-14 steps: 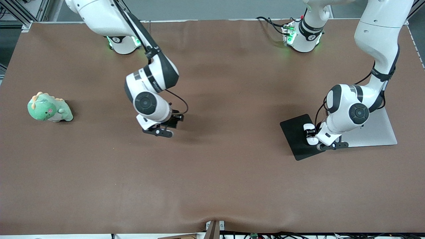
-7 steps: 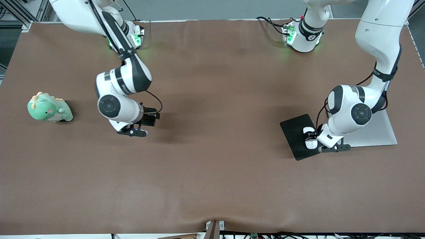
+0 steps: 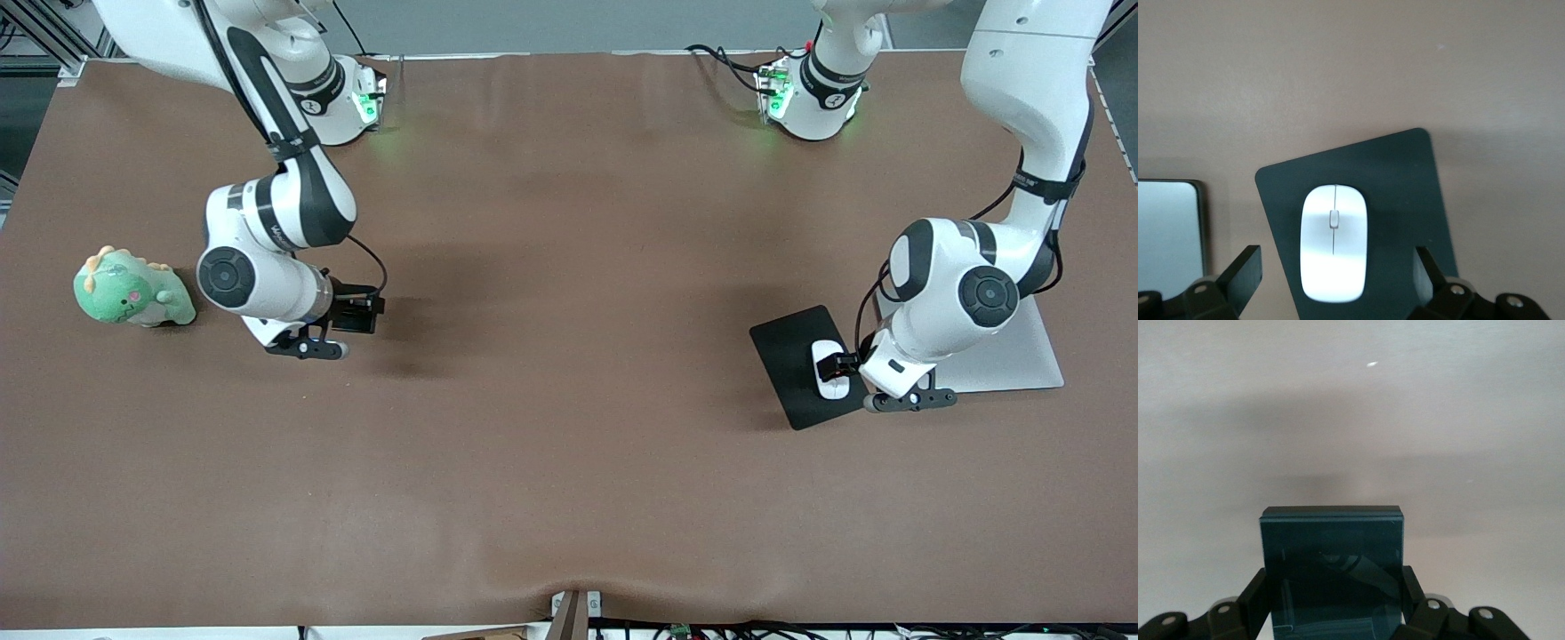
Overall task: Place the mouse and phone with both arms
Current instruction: 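Release the mouse and raise the left gripper while the right gripper carries the phone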
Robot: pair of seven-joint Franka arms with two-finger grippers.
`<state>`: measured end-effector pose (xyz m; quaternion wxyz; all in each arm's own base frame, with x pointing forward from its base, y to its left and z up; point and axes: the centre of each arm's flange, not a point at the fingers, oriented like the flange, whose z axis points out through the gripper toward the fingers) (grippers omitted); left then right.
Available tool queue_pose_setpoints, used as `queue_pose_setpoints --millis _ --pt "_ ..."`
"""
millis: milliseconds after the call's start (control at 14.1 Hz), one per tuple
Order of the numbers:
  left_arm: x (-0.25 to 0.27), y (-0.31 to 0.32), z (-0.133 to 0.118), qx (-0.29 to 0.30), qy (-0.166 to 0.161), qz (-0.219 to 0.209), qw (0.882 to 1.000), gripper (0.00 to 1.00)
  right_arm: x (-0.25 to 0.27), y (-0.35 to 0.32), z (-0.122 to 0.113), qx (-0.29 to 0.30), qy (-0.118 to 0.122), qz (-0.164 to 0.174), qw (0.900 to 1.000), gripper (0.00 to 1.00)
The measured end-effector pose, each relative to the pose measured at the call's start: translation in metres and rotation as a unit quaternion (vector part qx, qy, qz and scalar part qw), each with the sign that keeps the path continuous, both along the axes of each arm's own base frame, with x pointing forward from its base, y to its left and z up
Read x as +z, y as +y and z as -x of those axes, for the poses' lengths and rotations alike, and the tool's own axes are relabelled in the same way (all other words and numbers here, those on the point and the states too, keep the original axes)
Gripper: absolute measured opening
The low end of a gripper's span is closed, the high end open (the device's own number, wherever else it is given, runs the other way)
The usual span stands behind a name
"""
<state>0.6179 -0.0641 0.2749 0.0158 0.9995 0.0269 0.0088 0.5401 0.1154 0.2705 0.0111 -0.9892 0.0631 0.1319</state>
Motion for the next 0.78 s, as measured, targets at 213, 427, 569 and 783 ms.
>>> queue_pose_setpoints --millis 213,427,569,783 --pt "0.065 -0.003 -0.011 -0.003 0.007 -0.006 1.000 1.00 -0.003 -0.050 -0.003 -0.018 -0.004 0.008 1.000 0.80" --pt "0.148 -0.004 -0.019 -0.004 0.003 -0.011 1.000 1.00 -0.011 -0.073 0.004 -0.017 -0.011 0.004 1.000 0.80" --pt "0.200 -0.001 -0.021 -0.005 0.008 -0.014 1.000 1.00 -0.016 -0.090 0.005 -0.003 -0.022 0.000 1.000 0.80" --pt "0.277 0.005 -0.015 -0.025 -0.008 -0.016 1.000 1.00 -0.024 -0.137 0.010 0.008 -0.032 -0.006 0.999 0.80"
